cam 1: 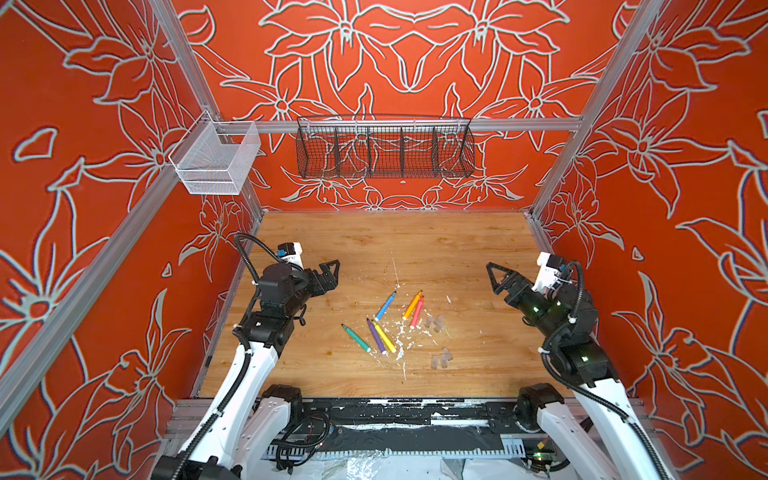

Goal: Insert the pens into the pen caps

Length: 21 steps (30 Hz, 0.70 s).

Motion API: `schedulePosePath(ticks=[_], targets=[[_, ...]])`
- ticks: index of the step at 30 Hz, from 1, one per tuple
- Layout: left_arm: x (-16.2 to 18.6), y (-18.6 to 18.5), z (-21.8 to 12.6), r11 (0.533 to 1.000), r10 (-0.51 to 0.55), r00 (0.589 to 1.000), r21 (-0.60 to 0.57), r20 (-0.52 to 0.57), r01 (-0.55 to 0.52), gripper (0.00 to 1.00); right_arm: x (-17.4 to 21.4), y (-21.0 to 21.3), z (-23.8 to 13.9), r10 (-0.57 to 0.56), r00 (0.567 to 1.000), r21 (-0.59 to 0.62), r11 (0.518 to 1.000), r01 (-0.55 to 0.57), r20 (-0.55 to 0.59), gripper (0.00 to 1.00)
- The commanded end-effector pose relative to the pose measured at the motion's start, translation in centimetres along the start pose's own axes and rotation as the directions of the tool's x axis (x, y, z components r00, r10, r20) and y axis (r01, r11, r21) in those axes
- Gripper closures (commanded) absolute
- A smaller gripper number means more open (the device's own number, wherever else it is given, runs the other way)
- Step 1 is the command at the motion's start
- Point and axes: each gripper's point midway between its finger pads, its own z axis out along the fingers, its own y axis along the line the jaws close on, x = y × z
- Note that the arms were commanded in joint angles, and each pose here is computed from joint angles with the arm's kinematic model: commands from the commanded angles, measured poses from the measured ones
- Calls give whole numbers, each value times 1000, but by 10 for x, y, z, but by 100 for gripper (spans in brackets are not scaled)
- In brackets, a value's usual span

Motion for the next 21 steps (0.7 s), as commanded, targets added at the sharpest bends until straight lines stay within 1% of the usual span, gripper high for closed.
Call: schedulePosePath(ticks=[1, 2, 3, 5, 7, 8, 12, 14, 16, 17, 19, 21], targets=[[32, -37, -9, 979, -63, 984, 181, -164, 92, 4, 20, 44, -12, 120, 984, -105, 985, -134, -131, 3], [39, -44, -10, 979, -36, 982, 191, -187, 72, 5, 21, 49, -13, 107, 986, -110, 986, -121, -131, 3], [50, -48, -9, 986, -4, 977, 164, -215, 40, 6, 23, 54, -14, 91, 987, -122, 987, -107, -134, 3], [65, -55, -6, 993, 90, 970, 99, -226, -69, 6, 26, 57, -14, 75, 987, -122, 988, -92, -140, 3], [78, -64, -3, 987, 163, 956, 52, -244, -155, 9, 30, 55, -11, 76, 986, -108, 990, -92, -146, 3], [82, -69, -1, 983, 183, 950, 55, -252, -175, 10, 32, 53, -9, 81, 986, -105, 990, -97, -149, 3], [103, -81, 6, 978, 208, 928, 77, -309, -193, 15, 47, 63, 1, 77, 977, -144, 984, -107, -200, 3], [116, -87, 7, 975, 223, 914, 103, -339, -199, 16, 52, 70, 3, 44, 976, -162, 984, -79, -213, 3], [132, -98, 9, 964, 263, 893, 146, -365, -224, 17, 53, 68, 4, 23, 979, -137, 989, -52, -204, 3], [143, -100, 12, 958, 283, 876, 151, -391, -242, 17, 54, 69, 5, 18, 980, -146, 988, -48, -201, 3], [160, -103, 16, 948, 317, 847, 162, -427, -273, 18, 59, 81, 9, 0, 978, -215, 975, -46, -207, 3], [172, -105, 18, 945, 325, 829, 175, -454, -275, 19, 62, 88, 11, -26, 978, -226, 974, -22, -207, 3]])
